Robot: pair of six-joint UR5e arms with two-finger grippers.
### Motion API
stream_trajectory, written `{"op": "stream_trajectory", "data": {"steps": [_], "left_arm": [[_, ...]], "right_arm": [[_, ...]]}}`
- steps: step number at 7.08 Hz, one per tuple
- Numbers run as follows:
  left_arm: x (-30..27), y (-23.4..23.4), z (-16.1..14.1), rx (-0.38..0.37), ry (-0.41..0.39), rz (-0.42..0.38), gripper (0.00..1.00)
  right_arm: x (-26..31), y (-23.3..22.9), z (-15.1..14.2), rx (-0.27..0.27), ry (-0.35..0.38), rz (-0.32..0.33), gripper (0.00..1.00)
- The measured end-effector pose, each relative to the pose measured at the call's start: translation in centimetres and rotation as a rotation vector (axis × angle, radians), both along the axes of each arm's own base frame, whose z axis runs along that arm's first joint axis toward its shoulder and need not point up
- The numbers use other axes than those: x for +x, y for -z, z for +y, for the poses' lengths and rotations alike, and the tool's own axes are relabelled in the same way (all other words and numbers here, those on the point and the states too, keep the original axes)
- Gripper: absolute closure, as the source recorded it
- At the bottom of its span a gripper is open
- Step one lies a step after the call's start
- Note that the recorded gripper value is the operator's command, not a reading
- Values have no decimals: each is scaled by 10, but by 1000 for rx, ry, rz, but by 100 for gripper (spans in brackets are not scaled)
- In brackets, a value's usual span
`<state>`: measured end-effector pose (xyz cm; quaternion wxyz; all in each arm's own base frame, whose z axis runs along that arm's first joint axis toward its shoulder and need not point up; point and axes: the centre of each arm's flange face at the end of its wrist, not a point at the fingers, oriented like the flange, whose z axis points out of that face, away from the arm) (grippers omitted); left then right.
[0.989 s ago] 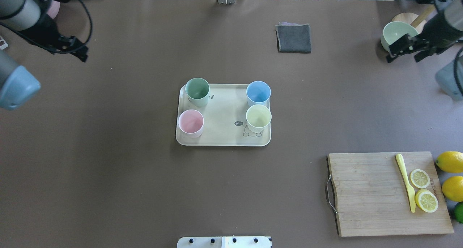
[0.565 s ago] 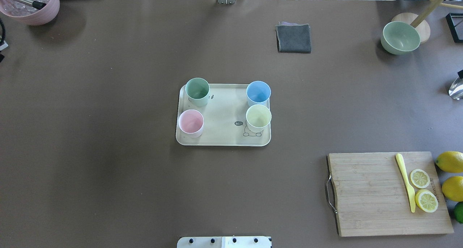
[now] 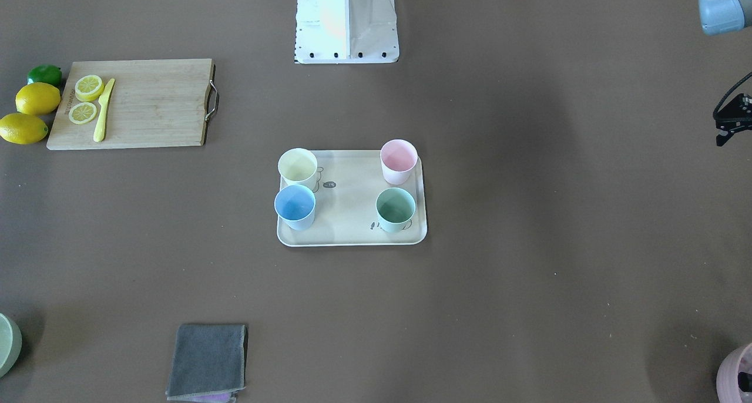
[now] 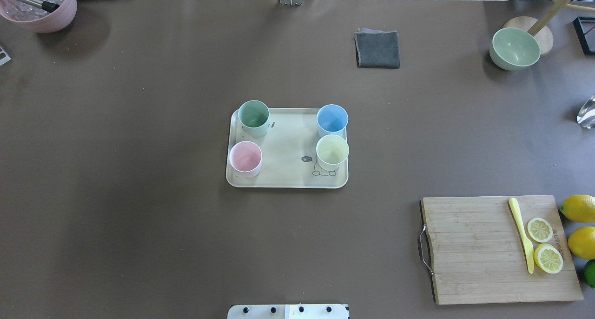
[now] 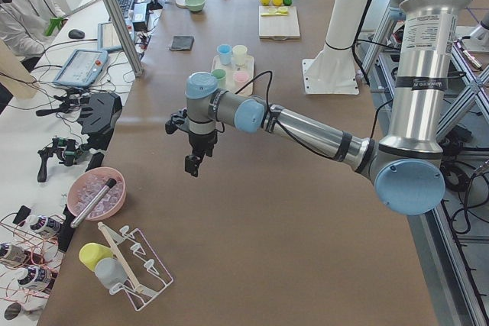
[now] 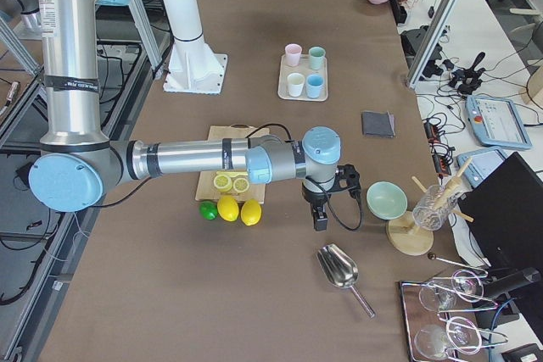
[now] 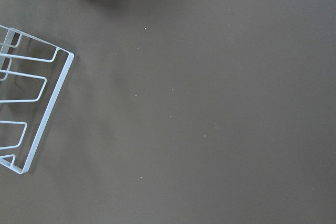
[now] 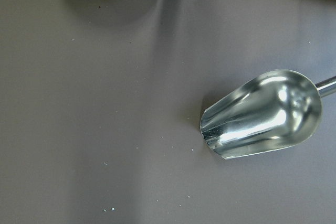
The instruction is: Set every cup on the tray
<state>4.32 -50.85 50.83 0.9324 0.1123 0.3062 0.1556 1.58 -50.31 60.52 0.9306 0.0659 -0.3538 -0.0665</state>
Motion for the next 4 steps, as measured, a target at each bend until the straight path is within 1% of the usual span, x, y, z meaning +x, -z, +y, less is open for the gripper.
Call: {"op": "stream_trajectory", "data": {"steps": [2, 4], "left_arm": [[-2, -7, 6, -26, -3, 31, 2], [-5, -12, 7, -43, 0, 33, 2]], "right_arm": [[1, -1, 1, 0, 0, 1, 0], [0, 1, 1, 1, 1, -3, 0]]}}
